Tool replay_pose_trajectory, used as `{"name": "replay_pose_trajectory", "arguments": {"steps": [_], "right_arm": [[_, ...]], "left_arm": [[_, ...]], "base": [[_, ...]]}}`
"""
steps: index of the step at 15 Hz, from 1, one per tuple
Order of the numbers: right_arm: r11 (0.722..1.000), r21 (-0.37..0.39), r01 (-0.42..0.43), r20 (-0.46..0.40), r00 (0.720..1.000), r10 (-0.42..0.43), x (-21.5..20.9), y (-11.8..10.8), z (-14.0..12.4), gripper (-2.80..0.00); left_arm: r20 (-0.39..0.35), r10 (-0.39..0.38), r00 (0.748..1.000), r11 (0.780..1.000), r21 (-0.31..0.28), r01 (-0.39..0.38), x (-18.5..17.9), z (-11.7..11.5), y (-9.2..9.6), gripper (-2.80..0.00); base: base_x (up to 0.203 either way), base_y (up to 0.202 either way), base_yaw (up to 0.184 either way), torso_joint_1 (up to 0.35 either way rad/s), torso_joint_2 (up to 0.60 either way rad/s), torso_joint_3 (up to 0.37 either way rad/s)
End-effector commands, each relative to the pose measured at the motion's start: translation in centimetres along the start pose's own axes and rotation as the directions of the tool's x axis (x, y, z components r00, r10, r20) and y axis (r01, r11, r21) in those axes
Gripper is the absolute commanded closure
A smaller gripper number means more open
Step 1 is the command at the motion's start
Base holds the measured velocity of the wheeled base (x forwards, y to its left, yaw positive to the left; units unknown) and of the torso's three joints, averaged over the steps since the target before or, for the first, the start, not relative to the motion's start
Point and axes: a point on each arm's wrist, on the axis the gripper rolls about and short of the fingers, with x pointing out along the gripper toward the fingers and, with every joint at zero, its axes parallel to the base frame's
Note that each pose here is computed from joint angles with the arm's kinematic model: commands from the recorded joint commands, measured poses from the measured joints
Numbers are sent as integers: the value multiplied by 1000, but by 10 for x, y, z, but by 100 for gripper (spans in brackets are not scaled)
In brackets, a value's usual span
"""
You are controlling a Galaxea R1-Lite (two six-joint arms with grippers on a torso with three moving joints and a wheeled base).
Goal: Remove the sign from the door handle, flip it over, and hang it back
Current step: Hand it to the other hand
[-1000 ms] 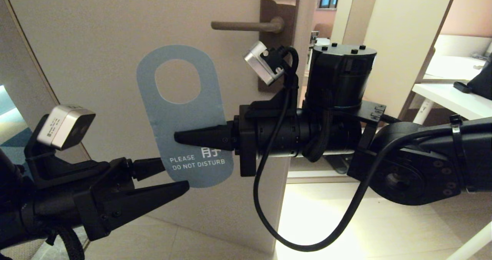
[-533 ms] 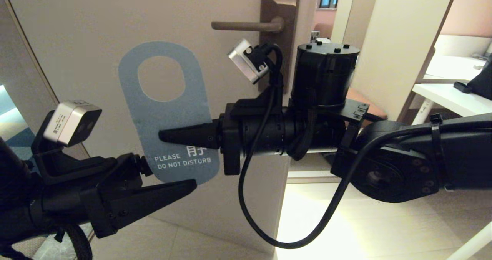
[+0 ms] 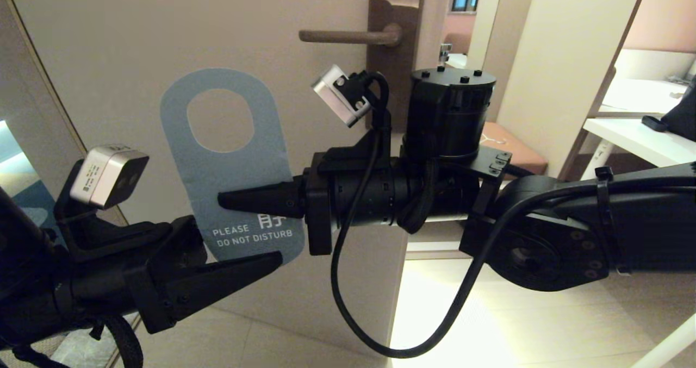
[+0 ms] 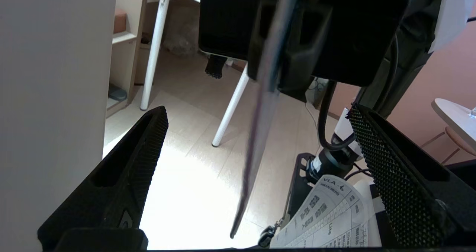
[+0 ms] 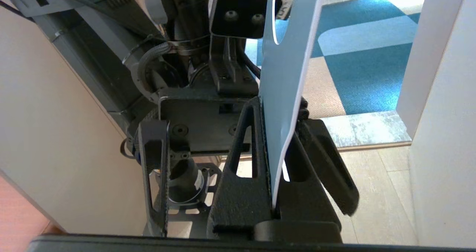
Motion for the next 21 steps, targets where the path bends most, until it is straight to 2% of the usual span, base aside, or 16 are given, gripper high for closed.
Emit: {"name": "replay_pose_trajectory", "arguments": {"steps": [1, 5, 8, 10, 13, 15, 19, 21], "right_arm": [[1000, 0, -5, 1, 1000, 5, 0, 0, 0, 0], [1000, -3, -5, -1, 1000, 5, 1, -1, -1, 0], [1000, -16, -12, 2, 1000, 12, 0, 2, 1, 0], [998, -56, -20, -1, 1000, 20, 2, 3, 0, 0], [998, -63, -30, -2, 1000, 30, 5, 7, 0, 0], [998, -62, -33, -4, 999, 33, 6, 8, -1, 0], [998, -58, -32, 0, 999, 32, 6, 8, 0, 0], [999, -29, -29, 1, 1000, 29, 6, 7, 0, 0]], "left_arm": [[-1, -5, 1000, 1000, -2, 5, -1, -3, 0, -280], [-17, -1, 1000, 1000, -20, 1, -4, -9, -1, -280], [-6, -14, 1000, 999, -50, 14, -2, -4, -3, -280], [-2, -16, 1000, 998, -63, 16, -2, -3, -3, -280], [1, -20, 1000, 998, -65, 20, -3, -2, -5, -280], [5, -24, 1000, 996, -87, 25, -4, -1, -7, -280], [8, -26, 1000, 996, -80, 26, -4, -1, -8, -280], [3, -35, 999, 997, -65, 35, -2, -2, -9, -280]], "base": [[0, 0, 0, 0, 0, 0], [0, 0, 0, 0, 0, 0], [0, 0, 0, 0, 0, 0], [0, 0, 0, 0, 0, 0], [0, 0, 0, 0, 0, 0], [0, 0, 0, 0, 0, 0], [0, 0, 0, 0, 0, 0], [0, 0, 0, 0, 0, 0]]}}
